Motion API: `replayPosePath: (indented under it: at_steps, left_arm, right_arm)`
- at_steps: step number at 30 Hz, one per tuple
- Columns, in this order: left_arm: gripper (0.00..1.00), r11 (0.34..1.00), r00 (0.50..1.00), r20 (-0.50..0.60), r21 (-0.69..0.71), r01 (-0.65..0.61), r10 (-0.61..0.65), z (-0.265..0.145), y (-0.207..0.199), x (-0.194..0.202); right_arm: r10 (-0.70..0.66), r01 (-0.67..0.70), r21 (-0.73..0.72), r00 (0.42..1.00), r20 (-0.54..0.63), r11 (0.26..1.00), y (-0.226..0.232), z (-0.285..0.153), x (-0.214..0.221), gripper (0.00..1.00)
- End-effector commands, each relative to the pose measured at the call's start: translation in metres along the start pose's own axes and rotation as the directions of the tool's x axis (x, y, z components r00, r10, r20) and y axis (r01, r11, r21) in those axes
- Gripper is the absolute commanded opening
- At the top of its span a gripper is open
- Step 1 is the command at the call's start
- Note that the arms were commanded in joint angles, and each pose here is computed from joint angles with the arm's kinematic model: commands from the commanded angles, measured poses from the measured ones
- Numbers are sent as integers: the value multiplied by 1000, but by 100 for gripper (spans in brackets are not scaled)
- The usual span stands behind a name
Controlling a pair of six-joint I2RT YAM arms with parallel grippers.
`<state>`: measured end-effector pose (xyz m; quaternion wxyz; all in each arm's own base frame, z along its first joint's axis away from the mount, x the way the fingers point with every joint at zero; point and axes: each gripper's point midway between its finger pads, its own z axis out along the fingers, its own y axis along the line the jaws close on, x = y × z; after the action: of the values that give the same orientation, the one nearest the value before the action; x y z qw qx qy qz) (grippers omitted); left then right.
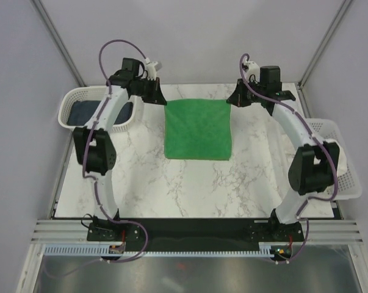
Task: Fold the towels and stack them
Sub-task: Fold the towel
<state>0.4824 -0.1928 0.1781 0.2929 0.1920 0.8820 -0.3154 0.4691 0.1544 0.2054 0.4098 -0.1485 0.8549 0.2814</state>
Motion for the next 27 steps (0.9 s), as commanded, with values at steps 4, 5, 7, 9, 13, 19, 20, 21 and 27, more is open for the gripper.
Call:
replayPosePath:
  at_steps: [4,5,7,9,13,19,20,21,27]
  left_arm:
    - [2,990,955,263,-36,-133,138,-116,-88,-53]
    - [2,990,950,275,-38,-139,144,-124,-95,-53]
    - [2,985,933,317,-35,-171,173,-149,-118,-51]
    - [2,982,929,322,-33,-183,184,-159,-131,-40]
    - [2,970,898,373,-29,-240,233,-194,-167,-23]
    - [2,980,915,356,-6,-200,189,-207,-180,2]
    - [2,981,920,345,-8,-193,184,-202,-178,4]
    - [2,984,927,333,-20,-178,174,-197,-172,5]
    - [2,981,984,164,-188,-40,71,-122,-90,13]
  right_arm:
    - [-95,86,45,956,276,995,52,-98,-75,0]
    - [-109,100,46,948,299,994,64,-113,-76,0]
    - [-113,106,39,945,307,994,73,-127,-71,0]
    - [-120,120,22,938,326,993,89,-145,-64,0]
    - [-141,156,-10,917,372,988,116,-178,-58,0]
    - [-160,190,-24,884,439,981,145,-220,-57,0]
    - [-154,178,-17,888,433,984,141,-217,-55,0]
    - [-148,169,-11,893,424,986,137,-213,-54,0]
    - [-65,73,-10,938,342,997,91,-143,-37,0]
